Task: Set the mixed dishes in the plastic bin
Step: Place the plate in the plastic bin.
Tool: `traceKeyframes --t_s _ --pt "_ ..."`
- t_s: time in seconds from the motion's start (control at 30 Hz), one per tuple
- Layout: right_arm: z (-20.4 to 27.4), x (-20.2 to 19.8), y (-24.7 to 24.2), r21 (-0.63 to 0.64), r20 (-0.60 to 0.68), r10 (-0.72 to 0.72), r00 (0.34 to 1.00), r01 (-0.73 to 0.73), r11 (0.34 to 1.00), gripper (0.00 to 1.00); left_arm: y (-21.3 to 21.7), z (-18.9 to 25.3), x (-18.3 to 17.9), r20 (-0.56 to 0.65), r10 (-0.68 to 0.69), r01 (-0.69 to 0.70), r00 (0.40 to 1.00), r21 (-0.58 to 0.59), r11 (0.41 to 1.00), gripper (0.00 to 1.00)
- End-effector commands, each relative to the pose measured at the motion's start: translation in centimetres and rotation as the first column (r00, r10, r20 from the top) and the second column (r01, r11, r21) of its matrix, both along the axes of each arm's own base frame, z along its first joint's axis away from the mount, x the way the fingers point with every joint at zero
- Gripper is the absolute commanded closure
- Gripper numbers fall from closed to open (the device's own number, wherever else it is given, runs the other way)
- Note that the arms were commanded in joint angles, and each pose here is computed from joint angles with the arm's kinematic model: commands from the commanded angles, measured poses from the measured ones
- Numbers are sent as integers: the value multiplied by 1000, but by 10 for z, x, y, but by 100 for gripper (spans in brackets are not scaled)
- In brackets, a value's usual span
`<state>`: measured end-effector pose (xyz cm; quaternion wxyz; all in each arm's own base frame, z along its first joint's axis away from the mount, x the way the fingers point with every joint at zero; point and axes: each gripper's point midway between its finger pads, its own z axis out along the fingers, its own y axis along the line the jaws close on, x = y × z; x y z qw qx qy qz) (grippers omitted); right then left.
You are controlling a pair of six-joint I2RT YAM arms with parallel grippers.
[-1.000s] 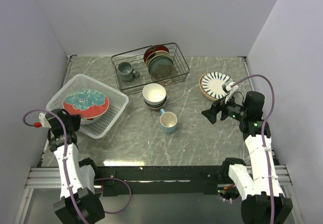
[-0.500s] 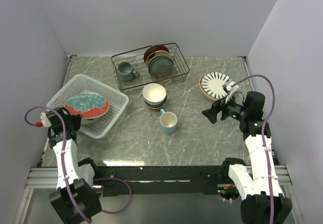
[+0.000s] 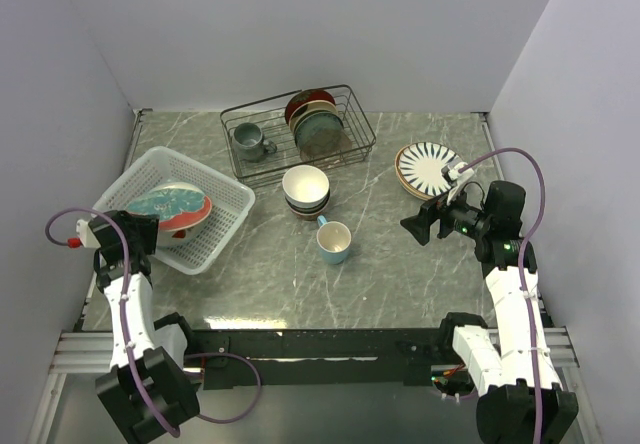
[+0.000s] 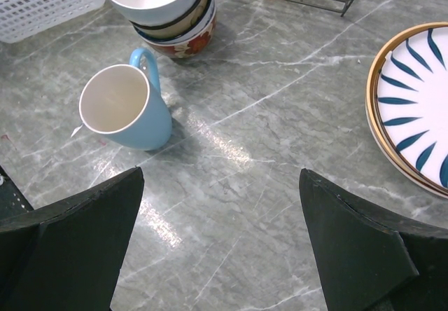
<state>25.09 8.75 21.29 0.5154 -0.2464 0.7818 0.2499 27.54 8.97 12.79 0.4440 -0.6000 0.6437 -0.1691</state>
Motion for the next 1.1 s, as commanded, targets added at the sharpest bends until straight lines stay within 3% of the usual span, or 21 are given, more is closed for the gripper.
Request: traceKeyframes --t_s 0.0,0.37,0.63,1.07 --pt "3 7 -4 -8 31 -16 999 16 1000 0 3 30 17 127 -24 19 992 37 999 46" --pt "6 7 -5 -7 40 -20 999 20 1000 0 -9 -3 18 25 -78 79 997 -56 995 22" --pt "7 6 -4 -6 41 -18 999 19 1000 0 -9 -30 14 -148 -113 96 982 -112 989 18" --pt "10 6 -5 -7 51 -20 998 21 1000 0 -10 -40 5 -277 -151 114 949 -147 983 10"
